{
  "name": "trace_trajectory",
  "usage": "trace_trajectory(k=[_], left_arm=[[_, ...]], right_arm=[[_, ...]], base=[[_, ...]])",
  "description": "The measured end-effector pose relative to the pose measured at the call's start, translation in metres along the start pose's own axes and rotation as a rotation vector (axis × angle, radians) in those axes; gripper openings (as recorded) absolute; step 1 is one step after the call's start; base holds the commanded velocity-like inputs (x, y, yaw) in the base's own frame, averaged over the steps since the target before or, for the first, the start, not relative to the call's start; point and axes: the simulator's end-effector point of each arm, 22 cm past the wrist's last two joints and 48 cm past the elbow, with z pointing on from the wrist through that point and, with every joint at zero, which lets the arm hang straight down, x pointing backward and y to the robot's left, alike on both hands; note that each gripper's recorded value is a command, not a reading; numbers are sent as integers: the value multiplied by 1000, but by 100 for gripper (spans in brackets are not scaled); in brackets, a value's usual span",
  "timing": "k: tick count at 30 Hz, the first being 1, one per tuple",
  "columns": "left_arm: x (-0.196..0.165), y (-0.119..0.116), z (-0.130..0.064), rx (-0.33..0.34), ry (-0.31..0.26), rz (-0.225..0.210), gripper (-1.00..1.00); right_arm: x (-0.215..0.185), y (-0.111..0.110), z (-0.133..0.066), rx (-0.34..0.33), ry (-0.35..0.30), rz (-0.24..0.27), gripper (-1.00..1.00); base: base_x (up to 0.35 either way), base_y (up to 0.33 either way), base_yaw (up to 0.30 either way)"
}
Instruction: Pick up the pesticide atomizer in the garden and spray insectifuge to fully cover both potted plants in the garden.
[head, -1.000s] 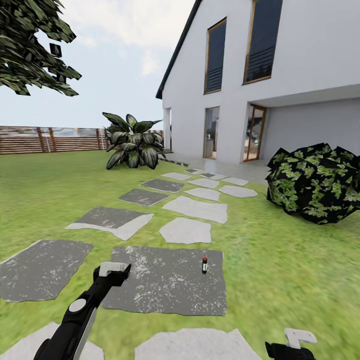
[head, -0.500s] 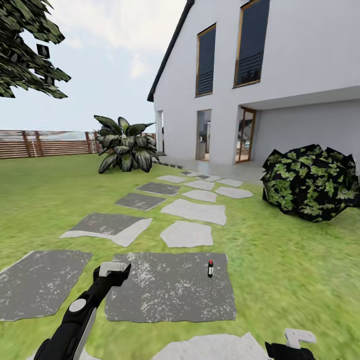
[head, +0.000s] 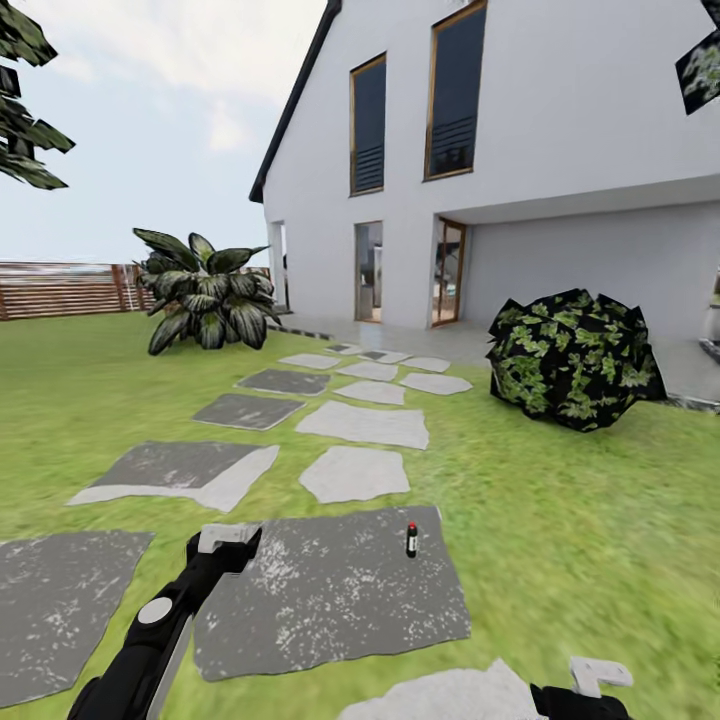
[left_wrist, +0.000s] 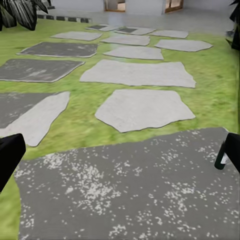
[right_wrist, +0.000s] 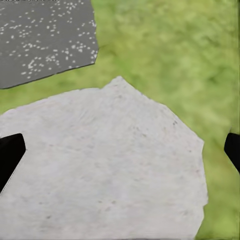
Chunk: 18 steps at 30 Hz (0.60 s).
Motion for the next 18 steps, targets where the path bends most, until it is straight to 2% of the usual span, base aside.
trace_trajectory(k=[18], left_arm=[[-6, 0, -2, 0, -12, 1, 100]], right_arm=[[-4, 0, -2, -1, -12, 2, 100]], base=[[90, 313, -271]])
